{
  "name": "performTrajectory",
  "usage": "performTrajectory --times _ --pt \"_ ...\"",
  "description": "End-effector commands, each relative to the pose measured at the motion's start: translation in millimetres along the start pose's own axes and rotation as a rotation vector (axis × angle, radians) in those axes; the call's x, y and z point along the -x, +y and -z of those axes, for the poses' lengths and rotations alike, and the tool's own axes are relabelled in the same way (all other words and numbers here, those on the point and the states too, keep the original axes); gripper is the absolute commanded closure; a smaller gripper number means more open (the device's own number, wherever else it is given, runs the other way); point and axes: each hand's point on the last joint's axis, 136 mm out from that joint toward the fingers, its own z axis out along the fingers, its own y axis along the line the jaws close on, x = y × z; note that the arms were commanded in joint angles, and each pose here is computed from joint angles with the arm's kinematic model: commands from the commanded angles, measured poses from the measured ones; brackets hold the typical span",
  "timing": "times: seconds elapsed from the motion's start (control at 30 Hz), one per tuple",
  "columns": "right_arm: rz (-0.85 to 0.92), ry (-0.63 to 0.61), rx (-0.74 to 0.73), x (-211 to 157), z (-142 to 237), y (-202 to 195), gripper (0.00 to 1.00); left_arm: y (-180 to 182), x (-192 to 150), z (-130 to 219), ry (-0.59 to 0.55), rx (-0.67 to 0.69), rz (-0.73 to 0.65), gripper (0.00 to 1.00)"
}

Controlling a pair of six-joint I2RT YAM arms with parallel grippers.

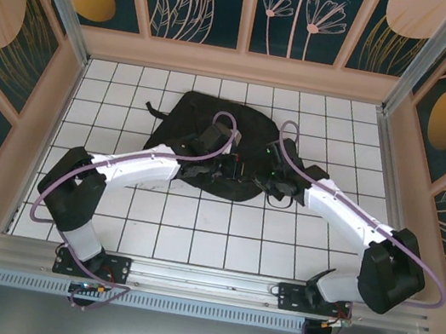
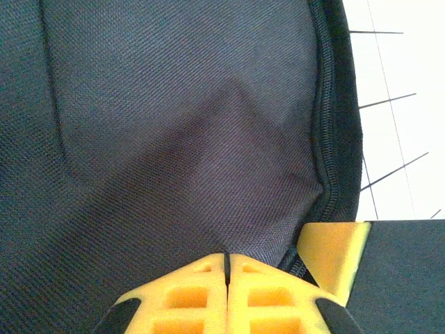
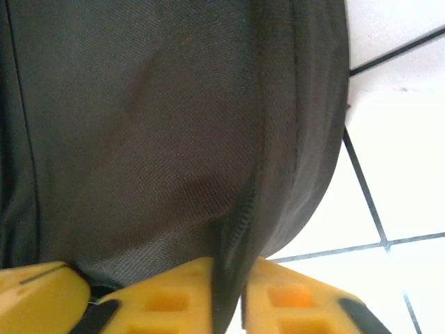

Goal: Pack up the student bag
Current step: Zip the student bag at the center of the table.

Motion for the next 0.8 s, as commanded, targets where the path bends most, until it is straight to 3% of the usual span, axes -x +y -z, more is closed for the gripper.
performTrajectory --times 0.0,0.07,0.13,0.23,0.37,0.77 --pt "-0.036 -0.051 0.046 11 29 14 0.63 -1 2 5 -0.033 -0.008 -0.002 1.00" --pt "-0.096 -0.016 0.087 4 30 18 0.50 -3 2 9 -0.043 -0.027 0.010 1.00" --pt "-0.169 0.041 0.130 -6 26 23 0.46 -5 1 11 -0.049 -0.044 0.022 1.00" --pt "-0.297 0.118 0.192 -21 15 26 0.46 -7 1 15 -0.059 -0.064 0.036 1.00" --pt "-0.426 0.133 0.222 -26 3 23 0.46 -9 1 19 -0.070 -0.079 0.043 1.00" --pt "-0.468 0.111 0.192 -27 -25 18 0.52 -16 -1 19 -0.056 -0.123 0.060 1.00"
